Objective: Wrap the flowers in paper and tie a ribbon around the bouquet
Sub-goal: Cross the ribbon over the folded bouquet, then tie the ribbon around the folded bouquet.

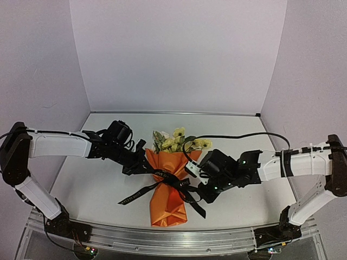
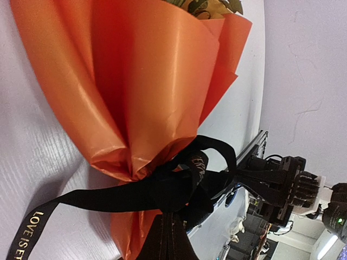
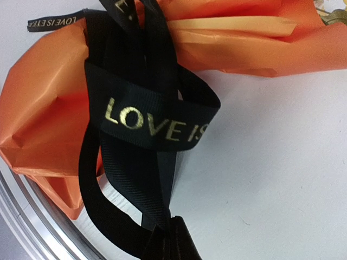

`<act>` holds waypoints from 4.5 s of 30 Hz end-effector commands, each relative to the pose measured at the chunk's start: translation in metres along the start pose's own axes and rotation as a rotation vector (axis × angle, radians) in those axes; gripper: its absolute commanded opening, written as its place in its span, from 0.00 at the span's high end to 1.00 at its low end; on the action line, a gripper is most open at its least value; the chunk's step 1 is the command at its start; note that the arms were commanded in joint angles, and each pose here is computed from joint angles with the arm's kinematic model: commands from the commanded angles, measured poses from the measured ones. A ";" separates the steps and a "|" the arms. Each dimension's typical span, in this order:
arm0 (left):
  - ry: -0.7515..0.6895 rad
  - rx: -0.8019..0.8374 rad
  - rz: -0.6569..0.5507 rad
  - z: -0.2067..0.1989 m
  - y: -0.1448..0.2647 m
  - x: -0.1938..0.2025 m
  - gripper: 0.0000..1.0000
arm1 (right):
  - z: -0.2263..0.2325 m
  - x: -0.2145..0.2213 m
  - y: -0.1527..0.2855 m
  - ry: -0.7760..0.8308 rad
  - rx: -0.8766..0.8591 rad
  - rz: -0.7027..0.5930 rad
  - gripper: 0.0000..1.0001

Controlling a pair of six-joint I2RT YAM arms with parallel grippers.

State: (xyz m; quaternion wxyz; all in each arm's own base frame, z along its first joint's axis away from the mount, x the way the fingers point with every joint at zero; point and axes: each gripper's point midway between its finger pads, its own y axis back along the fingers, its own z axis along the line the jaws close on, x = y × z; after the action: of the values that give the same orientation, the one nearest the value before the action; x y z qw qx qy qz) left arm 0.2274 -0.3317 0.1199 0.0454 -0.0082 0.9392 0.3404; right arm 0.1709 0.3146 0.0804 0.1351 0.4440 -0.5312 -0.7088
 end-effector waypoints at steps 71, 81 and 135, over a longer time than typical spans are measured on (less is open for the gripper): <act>-0.010 -0.072 -0.155 0.036 0.020 0.001 1.00 | -0.052 0.003 -0.023 -0.634 0.290 -0.230 0.53; -0.015 -0.067 -0.154 0.035 0.020 0.001 1.00 | -0.044 0.011 -0.022 -0.732 0.262 -0.236 0.53; -0.080 -0.153 -0.242 0.054 0.037 0.001 1.00 | -0.050 0.049 -0.001 -0.391 0.432 0.126 1.00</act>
State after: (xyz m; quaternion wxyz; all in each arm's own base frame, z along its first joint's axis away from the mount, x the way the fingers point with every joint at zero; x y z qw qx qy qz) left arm 0.2226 -0.2806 0.0990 0.0953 -0.0885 0.9131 0.3865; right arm 0.1854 0.2745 0.0345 -0.1026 0.2192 -0.6613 -0.7100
